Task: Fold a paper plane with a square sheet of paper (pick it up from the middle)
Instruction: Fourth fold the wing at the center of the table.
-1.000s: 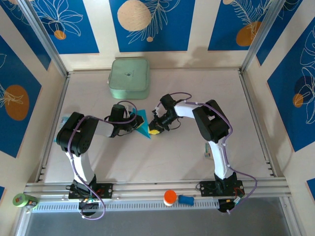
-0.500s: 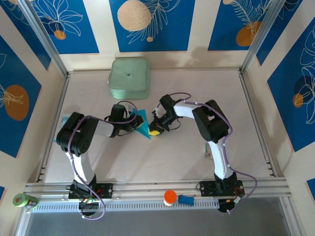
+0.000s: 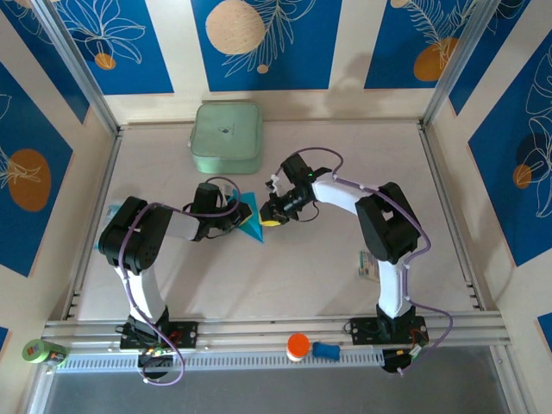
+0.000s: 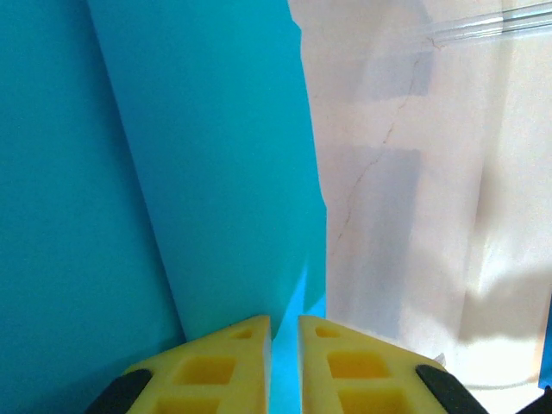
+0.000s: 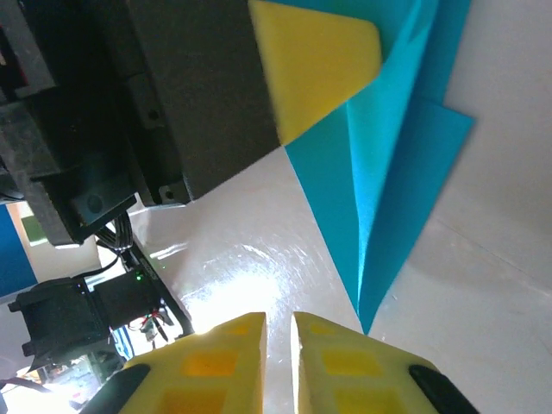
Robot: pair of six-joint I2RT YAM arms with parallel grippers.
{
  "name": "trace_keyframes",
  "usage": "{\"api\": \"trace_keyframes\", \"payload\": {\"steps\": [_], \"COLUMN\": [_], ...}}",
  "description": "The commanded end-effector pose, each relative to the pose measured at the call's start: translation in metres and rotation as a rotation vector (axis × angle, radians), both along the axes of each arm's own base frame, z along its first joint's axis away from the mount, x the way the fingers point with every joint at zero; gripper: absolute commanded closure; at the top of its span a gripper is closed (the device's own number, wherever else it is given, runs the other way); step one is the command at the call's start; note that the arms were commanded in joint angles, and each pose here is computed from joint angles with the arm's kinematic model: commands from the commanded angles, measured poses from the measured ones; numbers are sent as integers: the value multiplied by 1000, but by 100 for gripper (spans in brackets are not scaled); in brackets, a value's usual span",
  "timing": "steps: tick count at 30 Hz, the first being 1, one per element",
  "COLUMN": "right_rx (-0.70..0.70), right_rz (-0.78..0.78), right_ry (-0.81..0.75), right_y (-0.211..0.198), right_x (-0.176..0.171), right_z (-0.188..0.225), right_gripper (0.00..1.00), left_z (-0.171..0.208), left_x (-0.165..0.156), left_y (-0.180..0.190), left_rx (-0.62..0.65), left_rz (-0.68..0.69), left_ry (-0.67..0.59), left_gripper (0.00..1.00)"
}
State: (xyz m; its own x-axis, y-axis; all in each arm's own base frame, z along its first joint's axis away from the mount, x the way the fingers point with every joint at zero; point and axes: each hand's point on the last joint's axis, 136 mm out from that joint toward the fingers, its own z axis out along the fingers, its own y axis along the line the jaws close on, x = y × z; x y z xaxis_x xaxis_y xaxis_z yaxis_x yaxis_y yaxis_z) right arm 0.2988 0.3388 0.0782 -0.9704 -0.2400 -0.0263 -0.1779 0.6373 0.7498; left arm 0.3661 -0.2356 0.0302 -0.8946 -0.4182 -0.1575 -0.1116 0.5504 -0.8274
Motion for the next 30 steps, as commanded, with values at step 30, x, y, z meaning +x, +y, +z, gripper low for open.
{"api": "trace_keyframes", "payload": {"steps": [30], "right_rx": [-102], "right_rz": [38], "right_ry": [121], "right_y": [10], "right_x": [-19], "right_z": [-59], "right_gripper": [93], "left_z": [-18], "left_x": [-11], "left_y": [10], "left_rx": [47], "left_rz": [28], "left_ry": [91], "left_gripper": [84]}}
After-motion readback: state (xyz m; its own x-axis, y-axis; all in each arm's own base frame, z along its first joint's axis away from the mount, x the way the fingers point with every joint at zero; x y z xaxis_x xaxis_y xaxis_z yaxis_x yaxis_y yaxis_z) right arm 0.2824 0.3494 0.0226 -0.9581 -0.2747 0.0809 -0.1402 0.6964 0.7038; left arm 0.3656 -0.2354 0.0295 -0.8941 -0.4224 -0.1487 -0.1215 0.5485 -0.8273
